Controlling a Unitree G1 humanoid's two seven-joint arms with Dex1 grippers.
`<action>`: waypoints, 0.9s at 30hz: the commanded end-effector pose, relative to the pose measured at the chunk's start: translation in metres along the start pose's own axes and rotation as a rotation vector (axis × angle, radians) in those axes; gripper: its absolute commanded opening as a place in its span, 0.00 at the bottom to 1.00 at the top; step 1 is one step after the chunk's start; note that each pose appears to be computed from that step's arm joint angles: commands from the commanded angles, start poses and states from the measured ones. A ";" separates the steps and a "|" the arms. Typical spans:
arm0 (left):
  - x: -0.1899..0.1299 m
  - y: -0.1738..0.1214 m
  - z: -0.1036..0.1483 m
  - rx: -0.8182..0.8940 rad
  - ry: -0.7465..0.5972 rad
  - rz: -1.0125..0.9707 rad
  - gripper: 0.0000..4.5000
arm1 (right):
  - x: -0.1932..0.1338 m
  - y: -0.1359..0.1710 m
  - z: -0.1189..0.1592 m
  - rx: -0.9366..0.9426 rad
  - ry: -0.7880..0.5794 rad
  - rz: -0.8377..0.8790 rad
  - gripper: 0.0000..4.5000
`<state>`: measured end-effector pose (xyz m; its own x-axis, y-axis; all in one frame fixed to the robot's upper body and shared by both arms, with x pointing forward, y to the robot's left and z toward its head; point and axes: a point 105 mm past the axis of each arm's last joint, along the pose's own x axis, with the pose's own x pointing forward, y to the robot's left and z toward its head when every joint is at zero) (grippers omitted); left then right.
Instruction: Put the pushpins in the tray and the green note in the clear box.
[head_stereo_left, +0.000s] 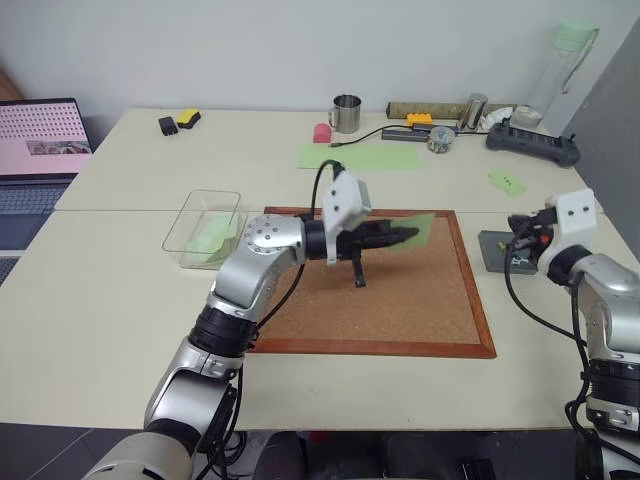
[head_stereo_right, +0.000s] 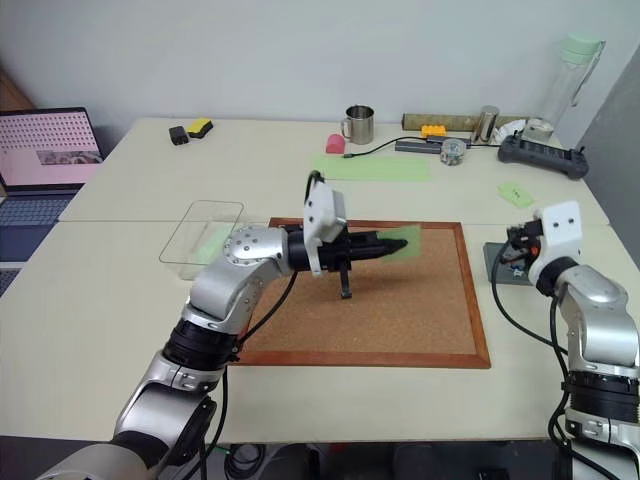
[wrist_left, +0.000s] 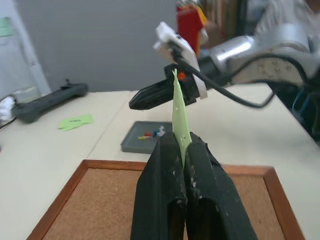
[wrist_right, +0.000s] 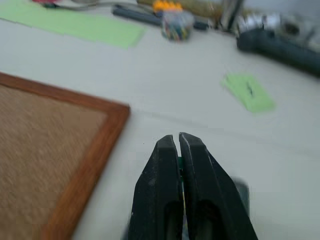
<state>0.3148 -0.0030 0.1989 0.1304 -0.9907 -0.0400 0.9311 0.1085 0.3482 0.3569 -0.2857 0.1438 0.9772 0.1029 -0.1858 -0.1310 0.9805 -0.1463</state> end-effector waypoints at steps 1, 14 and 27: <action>0.002 -0.008 -0.002 0.079 0.016 -0.037 0.00 | 0.002 -0.010 0.000 0.070 -0.008 -0.040 0.00; 0.000 -0.011 -0.003 0.057 0.005 -0.023 0.00 | 0.008 -0.021 -0.006 0.111 0.002 -0.071 0.48; -0.035 0.044 0.001 -0.063 -0.004 0.279 0.00 | -0.008 0.031 0.043 0.061 -0.149 0.238 0.48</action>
<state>0.3398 0.0215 0.2038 0.2982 -0.9544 0.0093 0.9137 0.2883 0.2864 0.3596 -0.2655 0.1568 0.9578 0.2582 -0.1265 -0.2632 0.9644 -0.0248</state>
